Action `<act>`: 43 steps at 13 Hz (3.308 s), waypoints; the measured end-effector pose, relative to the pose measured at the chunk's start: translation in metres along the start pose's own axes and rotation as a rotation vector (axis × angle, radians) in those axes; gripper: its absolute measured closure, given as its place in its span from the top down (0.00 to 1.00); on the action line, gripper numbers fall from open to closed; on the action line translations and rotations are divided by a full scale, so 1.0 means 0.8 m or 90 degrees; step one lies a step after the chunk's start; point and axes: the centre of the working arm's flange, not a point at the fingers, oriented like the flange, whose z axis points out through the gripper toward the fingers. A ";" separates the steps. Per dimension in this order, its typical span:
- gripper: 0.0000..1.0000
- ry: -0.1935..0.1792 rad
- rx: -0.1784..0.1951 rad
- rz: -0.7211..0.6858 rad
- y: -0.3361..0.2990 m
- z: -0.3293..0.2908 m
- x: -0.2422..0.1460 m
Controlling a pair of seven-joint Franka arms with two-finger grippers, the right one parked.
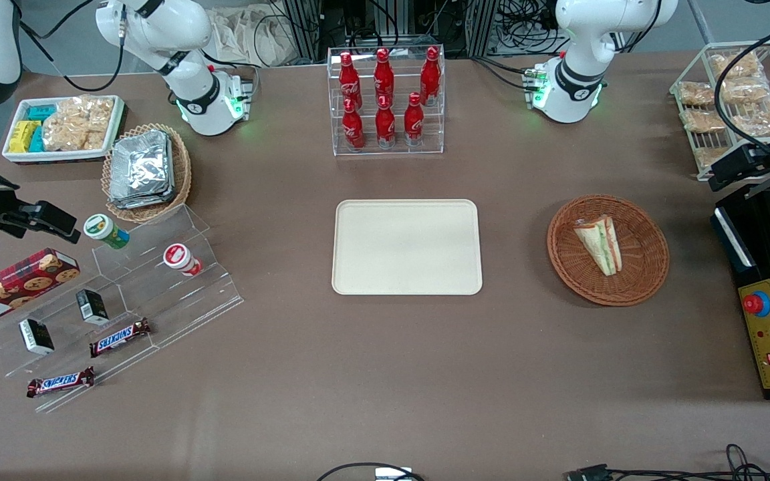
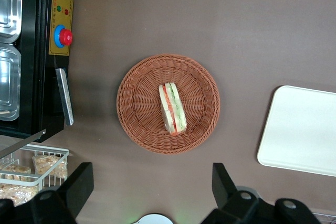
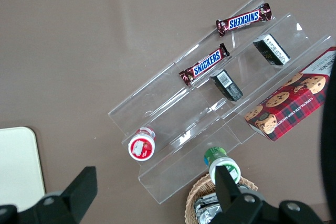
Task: Place sandwich from basket to tray
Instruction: 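Move the left gripper down over the wrapped sandwich in the wicker basket, then close the left gripper on the upright wrapped sandwich, then lift the sandwich up out of the basket with the left gripper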
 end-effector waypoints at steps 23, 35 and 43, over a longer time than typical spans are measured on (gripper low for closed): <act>1.00 -0.071 -0.007 -0.137 0.020 0.411 -0.001; 0.98 -0.098 0.006 -0.132 0.040 0.520 -0.031; 0.37 -0.110 0.008 -0.132 0.039 0.503 -0.029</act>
